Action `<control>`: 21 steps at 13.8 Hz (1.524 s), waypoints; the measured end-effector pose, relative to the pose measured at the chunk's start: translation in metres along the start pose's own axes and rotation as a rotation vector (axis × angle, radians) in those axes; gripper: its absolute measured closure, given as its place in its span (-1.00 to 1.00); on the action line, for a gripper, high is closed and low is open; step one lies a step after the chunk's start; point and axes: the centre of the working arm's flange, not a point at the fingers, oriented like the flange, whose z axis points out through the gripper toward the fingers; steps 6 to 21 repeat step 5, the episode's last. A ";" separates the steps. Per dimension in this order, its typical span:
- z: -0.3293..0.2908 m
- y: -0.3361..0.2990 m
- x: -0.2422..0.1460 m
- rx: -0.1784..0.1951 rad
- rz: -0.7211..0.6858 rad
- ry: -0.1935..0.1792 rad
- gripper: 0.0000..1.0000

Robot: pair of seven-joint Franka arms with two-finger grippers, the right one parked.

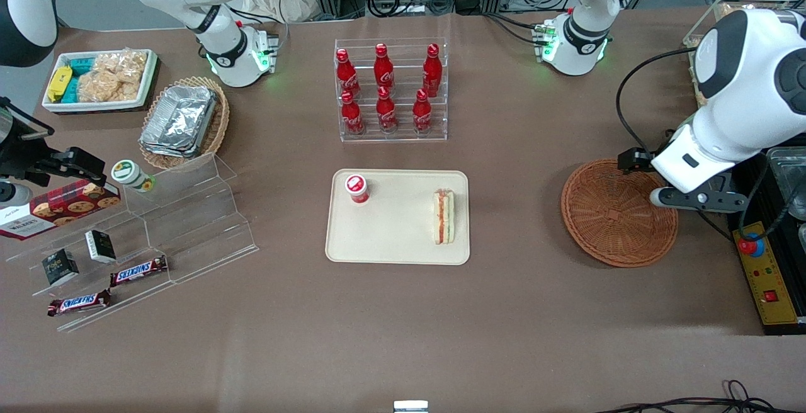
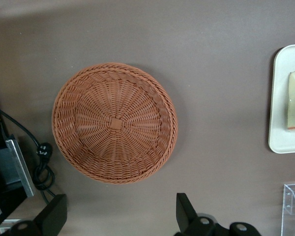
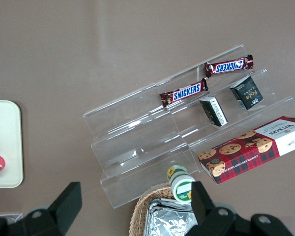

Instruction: Place sandwich from basket to tray

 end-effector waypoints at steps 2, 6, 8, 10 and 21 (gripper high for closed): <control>-0.002 0.000 0.001 -0.003 0.003 0.005 -1.00; -0.013 0.002 0.005 -0.013 0.005 0.023 -1.00; -0.013 0.002 0.005 -0.013 0.005 0.023 -1.00; -0.013 0.002 0.005 -0.013 0.005 0.023 -1.00; -0.013 0.002 0.005 -0.013 0.005 0.023 -1.00</control>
